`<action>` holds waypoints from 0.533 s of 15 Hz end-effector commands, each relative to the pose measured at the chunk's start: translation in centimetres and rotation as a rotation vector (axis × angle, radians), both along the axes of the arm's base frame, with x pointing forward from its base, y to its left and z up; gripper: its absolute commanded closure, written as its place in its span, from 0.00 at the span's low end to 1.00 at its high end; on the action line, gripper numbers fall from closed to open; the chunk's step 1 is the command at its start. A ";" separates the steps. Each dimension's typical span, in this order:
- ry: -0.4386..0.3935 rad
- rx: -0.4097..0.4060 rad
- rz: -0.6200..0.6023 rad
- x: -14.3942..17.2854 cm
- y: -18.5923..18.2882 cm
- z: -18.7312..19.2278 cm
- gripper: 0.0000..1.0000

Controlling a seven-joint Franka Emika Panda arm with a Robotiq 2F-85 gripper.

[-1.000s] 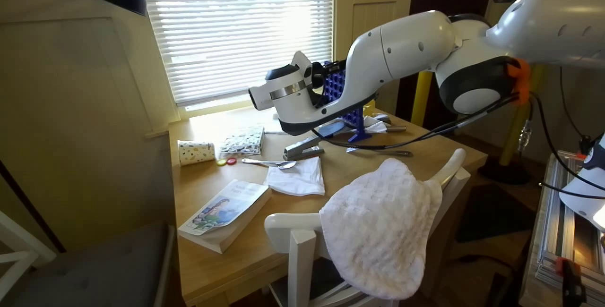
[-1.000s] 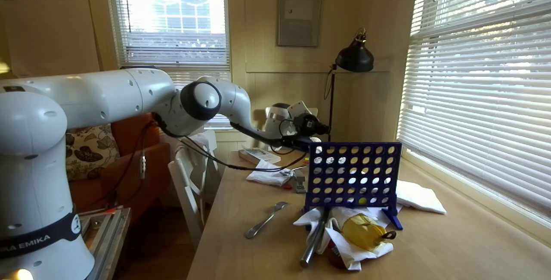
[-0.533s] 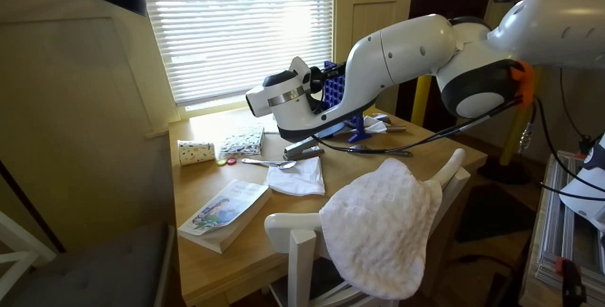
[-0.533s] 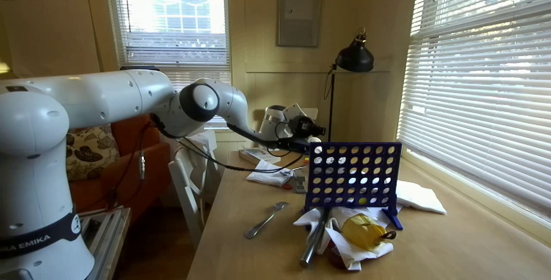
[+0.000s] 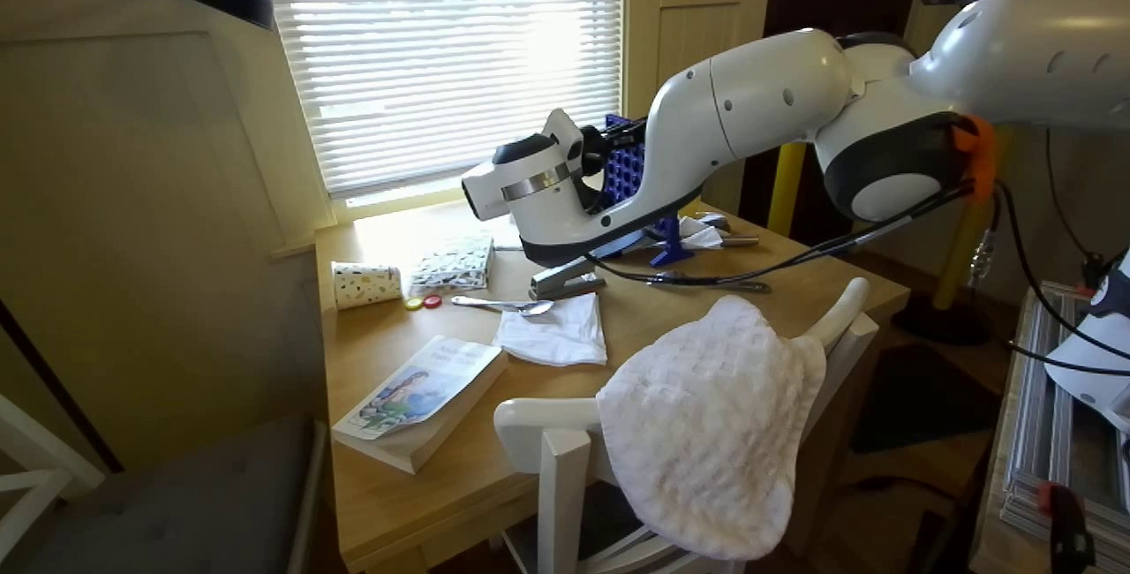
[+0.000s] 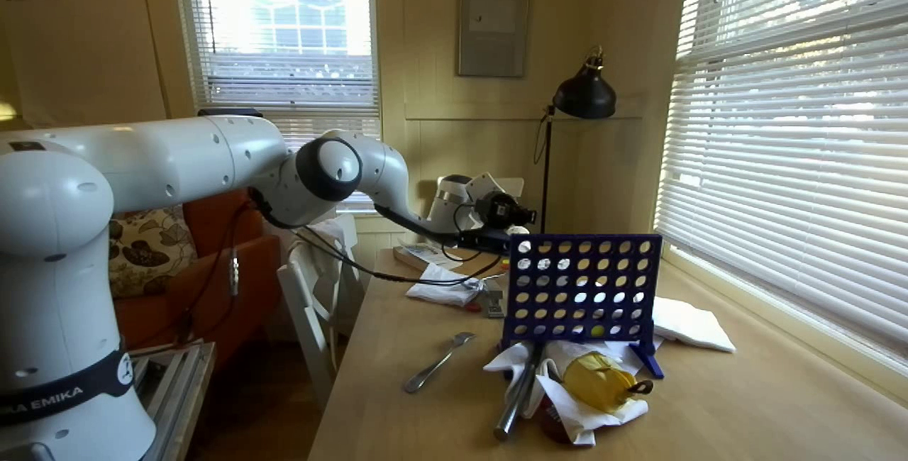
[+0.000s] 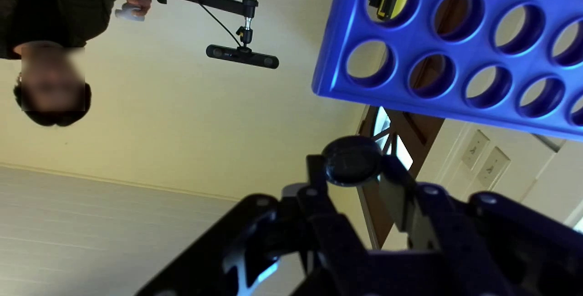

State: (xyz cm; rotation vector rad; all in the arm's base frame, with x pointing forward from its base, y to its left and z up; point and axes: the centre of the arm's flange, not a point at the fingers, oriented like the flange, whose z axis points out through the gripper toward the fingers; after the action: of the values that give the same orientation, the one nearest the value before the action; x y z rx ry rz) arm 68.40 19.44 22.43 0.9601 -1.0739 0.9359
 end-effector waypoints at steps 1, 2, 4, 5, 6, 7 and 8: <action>-0.029 -0.017 -0.016 -2.9 -1.9 0.6 0.90; -0.031 -0.017 -0.018 -3.1 -2.3 0.8 0.90; -0.034 -0.021 -0.025 -3.6 -3.1 0.9 0.90; -0.035 -0.025 -0.032 -3.9 -3.5 0.9 0.90; -0.037 -0.030 -0.038 -4.1 -3.8 0.9 0.90; -0.036 -0.033 -0.040 -4.1 -4.0 0.9 0.90; -0.032 -0.039 -0.040 -4.0 -4.0 0.6 0.90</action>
State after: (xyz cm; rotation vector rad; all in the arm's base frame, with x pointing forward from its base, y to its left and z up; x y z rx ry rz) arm 68.55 17.78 22.05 0.9169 -1.0856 0.9351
